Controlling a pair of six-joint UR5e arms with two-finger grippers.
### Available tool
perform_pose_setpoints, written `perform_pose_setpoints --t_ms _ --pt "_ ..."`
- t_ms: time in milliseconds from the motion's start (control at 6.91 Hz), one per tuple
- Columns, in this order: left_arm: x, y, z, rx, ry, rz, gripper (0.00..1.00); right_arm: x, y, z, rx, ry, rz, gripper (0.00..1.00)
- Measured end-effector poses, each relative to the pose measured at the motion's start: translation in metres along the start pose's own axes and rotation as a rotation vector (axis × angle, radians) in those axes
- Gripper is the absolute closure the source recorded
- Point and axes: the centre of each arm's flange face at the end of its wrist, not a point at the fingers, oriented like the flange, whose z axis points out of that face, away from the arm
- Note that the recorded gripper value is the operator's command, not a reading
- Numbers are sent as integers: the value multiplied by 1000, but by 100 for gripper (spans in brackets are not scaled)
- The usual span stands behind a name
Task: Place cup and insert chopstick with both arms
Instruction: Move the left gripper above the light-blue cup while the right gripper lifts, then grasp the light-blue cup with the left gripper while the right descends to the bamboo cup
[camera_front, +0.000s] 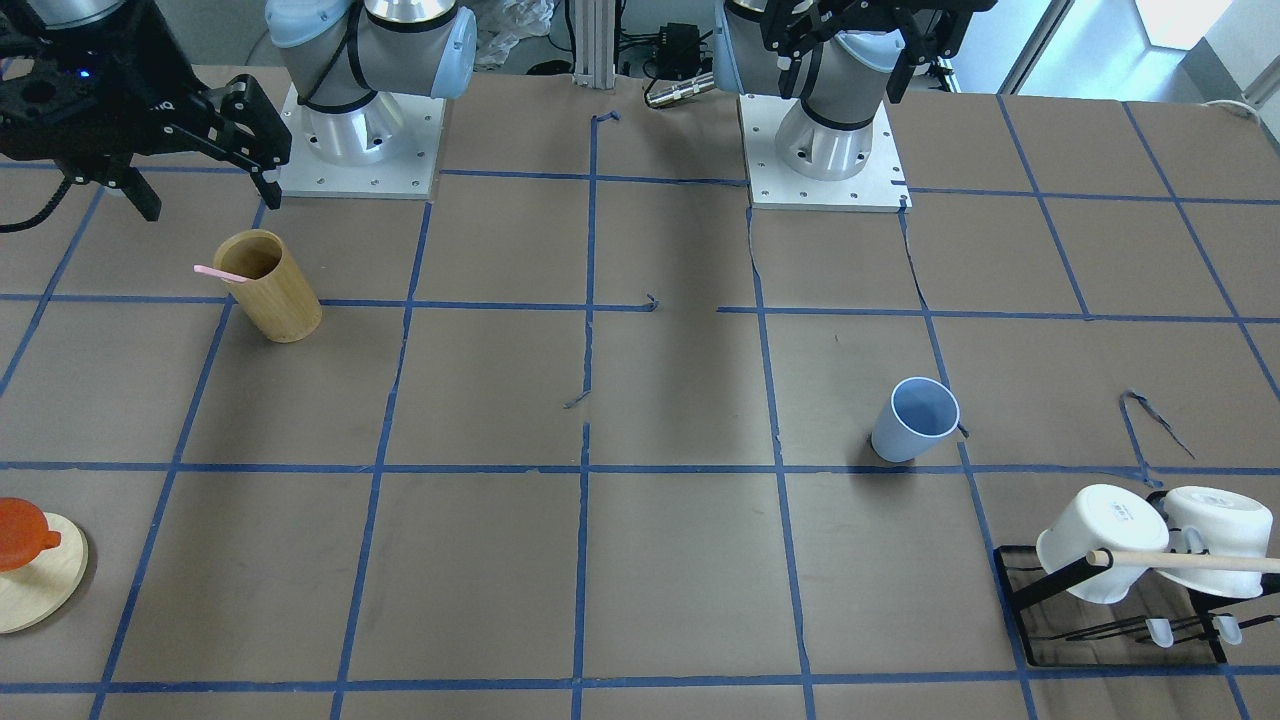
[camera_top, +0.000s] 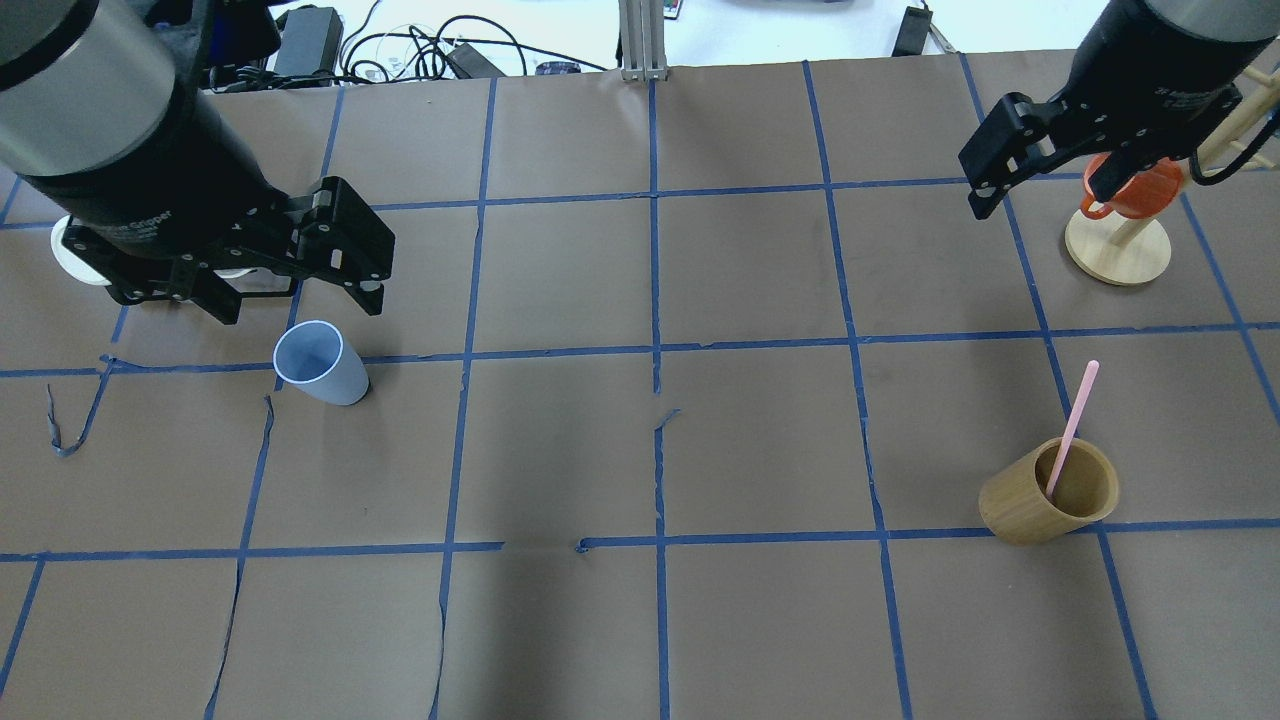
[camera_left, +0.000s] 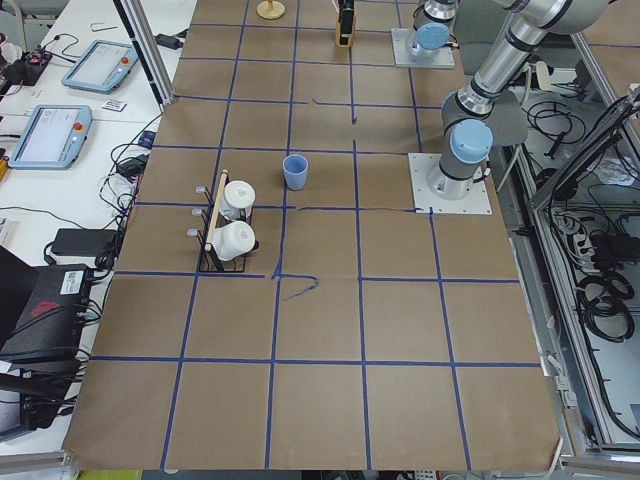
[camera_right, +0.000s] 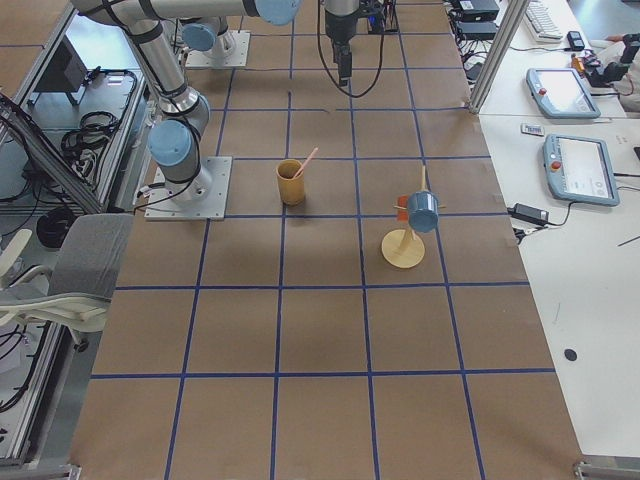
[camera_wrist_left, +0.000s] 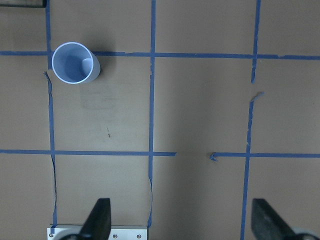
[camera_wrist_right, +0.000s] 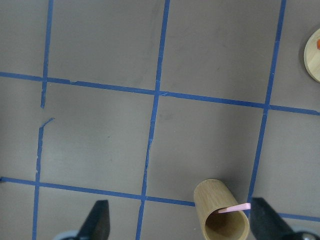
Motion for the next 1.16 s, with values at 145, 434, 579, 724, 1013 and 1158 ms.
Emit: perform_pose_setpoints --t_ms 145,434,579,724,1013,1158 --pt "-3 -4 3 -9 -1 -3 0 0 0 0 -1 0 0 0" --pt "-14 -32 30 -59 -4 17 0 0 2 0 -6 0 2 0" --pt "-18 -56 62 -82 -4 36 0 0 3 0 -6 0 3 0" --pt "-21 -81 102 -79 -4 45 0 0 4 -1 -5 1 3 0" --pt "-38 -125 189 -54 -2 70 0 0 4 1 -12 -1 4 0" --pt "-53 -143 226 -50 -6 91 3 2 2 8 -22 -4 3 0"
